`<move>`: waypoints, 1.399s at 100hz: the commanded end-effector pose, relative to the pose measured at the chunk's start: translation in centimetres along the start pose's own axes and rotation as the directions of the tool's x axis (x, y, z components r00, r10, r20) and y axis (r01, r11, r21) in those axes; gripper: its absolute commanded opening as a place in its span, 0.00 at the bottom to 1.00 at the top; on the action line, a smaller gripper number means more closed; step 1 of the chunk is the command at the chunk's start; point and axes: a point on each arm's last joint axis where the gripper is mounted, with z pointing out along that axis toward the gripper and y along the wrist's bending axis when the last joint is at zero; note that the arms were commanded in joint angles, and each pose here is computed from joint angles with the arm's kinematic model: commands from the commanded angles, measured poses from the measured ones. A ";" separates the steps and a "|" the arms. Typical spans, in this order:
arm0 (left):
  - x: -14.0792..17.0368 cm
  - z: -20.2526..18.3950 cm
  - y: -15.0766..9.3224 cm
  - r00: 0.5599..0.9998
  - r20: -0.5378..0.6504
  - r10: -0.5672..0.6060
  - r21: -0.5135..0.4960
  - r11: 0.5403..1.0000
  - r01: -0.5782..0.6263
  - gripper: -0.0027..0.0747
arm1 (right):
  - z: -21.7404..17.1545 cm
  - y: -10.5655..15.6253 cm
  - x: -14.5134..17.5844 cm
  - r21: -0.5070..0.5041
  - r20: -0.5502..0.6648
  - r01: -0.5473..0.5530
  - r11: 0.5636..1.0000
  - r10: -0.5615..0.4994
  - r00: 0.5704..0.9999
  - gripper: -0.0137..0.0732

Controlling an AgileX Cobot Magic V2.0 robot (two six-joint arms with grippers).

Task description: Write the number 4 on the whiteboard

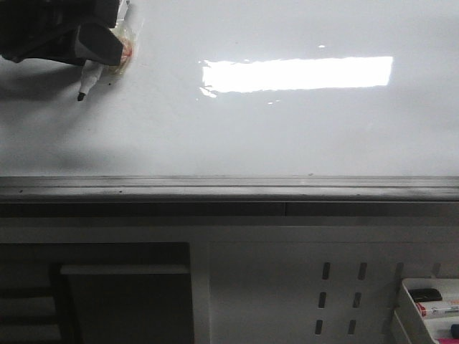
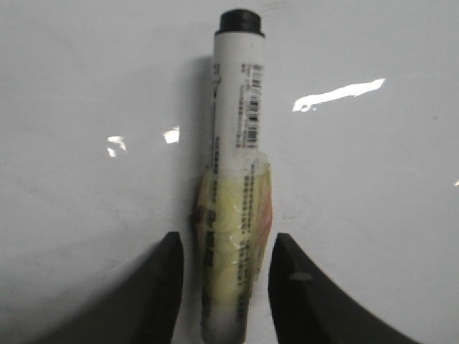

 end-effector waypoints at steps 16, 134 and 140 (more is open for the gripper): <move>-2.3 -0.7 -0.3 0.991 0.127 0.046 -0.006 0.999 -0.046 0.30 | -0.4 0.0 -1.6 0.012 0.084 0.004 1.000 -0.005 0.996 0.64; -1.8 -6.5 -5.8 0.831 0.110 0.546 0.202 0.806 -0.556 0.01 | 1.8 5.2 -3.4 -0.561 -0.038 0.007 0.828 -0.034 0.999 0.64; -1.4 -6.8 -7.1 0.801 0.134 0.583 0.245 0.764 -0.597 0.01 | 2.3 5.8 -3.9 -0.625 -0.067 -0.014 0.780 -0.037 0.997 0.64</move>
